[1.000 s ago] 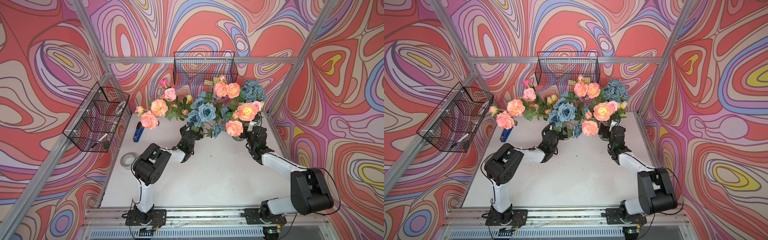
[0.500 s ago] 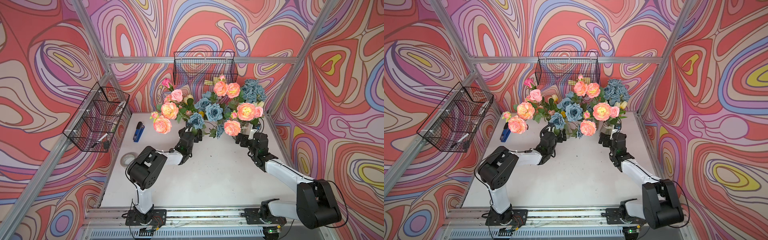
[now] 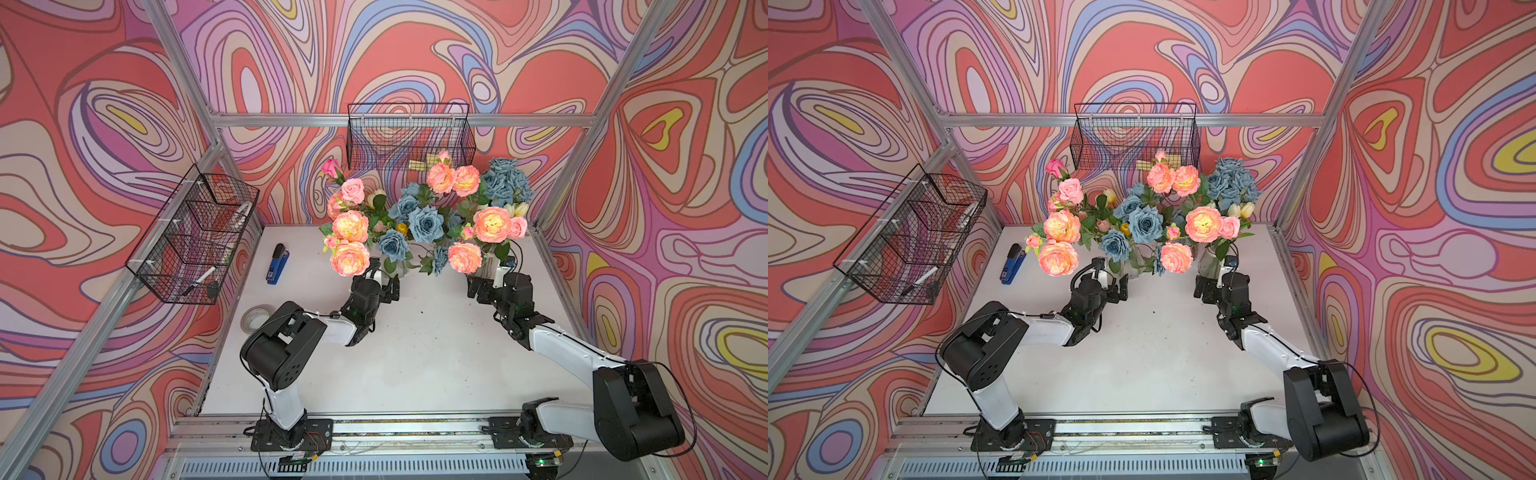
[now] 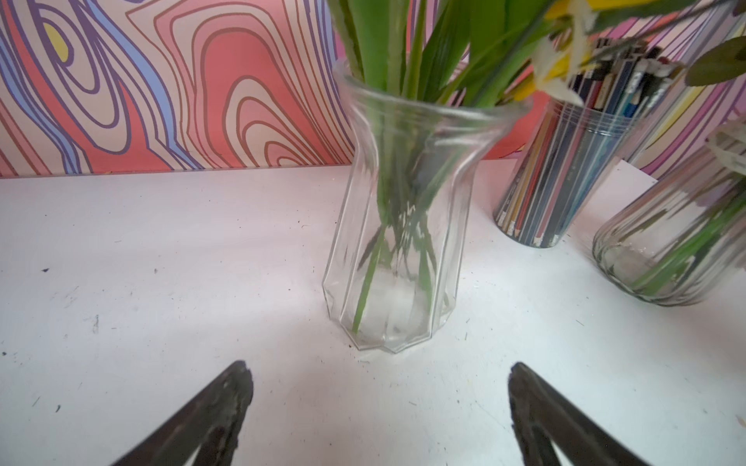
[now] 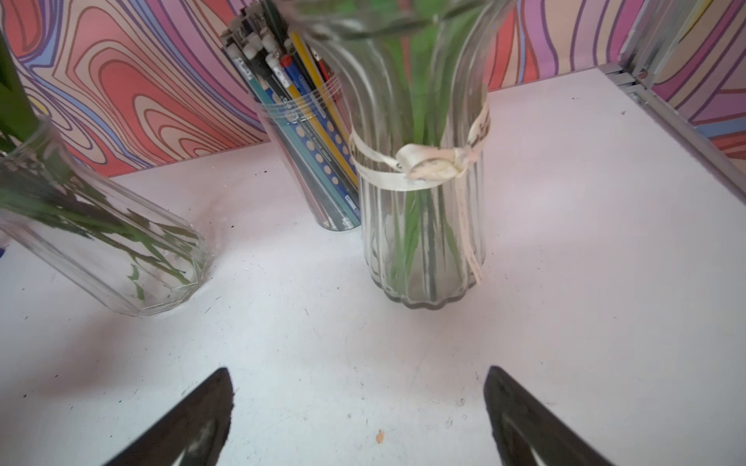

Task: Pick out pink flowers from the vase
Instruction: Move the vase to the center of the board, then pick up the flower from the vase.

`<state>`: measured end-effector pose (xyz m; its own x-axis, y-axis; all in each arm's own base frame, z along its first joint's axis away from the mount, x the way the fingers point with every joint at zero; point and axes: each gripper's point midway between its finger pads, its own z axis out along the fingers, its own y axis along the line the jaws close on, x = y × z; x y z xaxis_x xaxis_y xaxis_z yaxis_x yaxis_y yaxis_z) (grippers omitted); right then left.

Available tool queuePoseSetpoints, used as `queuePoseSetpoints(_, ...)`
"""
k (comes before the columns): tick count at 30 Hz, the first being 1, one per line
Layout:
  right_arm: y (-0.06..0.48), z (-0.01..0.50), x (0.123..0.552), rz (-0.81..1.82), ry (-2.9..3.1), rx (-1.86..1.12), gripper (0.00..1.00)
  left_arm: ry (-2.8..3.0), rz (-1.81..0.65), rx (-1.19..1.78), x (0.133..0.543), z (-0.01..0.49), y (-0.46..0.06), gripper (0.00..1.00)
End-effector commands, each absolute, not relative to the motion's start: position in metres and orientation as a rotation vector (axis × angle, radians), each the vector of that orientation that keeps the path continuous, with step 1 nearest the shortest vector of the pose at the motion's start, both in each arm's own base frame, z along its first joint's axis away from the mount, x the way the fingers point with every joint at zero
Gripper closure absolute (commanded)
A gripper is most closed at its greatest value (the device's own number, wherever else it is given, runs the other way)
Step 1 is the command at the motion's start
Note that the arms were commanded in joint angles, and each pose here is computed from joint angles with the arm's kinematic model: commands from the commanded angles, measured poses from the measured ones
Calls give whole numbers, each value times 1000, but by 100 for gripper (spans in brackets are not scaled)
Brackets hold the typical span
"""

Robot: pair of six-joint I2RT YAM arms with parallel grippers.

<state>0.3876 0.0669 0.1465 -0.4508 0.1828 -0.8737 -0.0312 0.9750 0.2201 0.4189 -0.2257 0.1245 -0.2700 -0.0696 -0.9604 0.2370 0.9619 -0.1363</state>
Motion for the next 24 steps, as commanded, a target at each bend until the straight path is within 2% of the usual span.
queuePoseSetpoints(1, 83, 144, 381, 332, 2036, 73, 2, 1736, -339, 67, 408, 141, -217, 0)
queuePoseSetpoints(6, 98, 146, 376, 444, 2017, 66, 3, 1669, -327, 45, 396, 153, -202, 0)
queuePoseSetpoints(11, 113, 138, 361, 583, 1990, 67, 8, 1535, -300, 18, 393, 192, -192, 0)
queuePoseSetpoints(16, 112, 126, 352, 584, 2008, 90, 10, 1440, -299, -13, 397, 230, -185, 3)
queuePoseSetpoints(20, 112, 126, 354, 580, 2013, 93, 11, 1369, -308, -49, 401, 256, -179, 9)
queuePoseSetpoints(24, 112, 124, 355, 580, 2026, 98, 11, 1334, -292, -37, 406, 271, -179, 23)
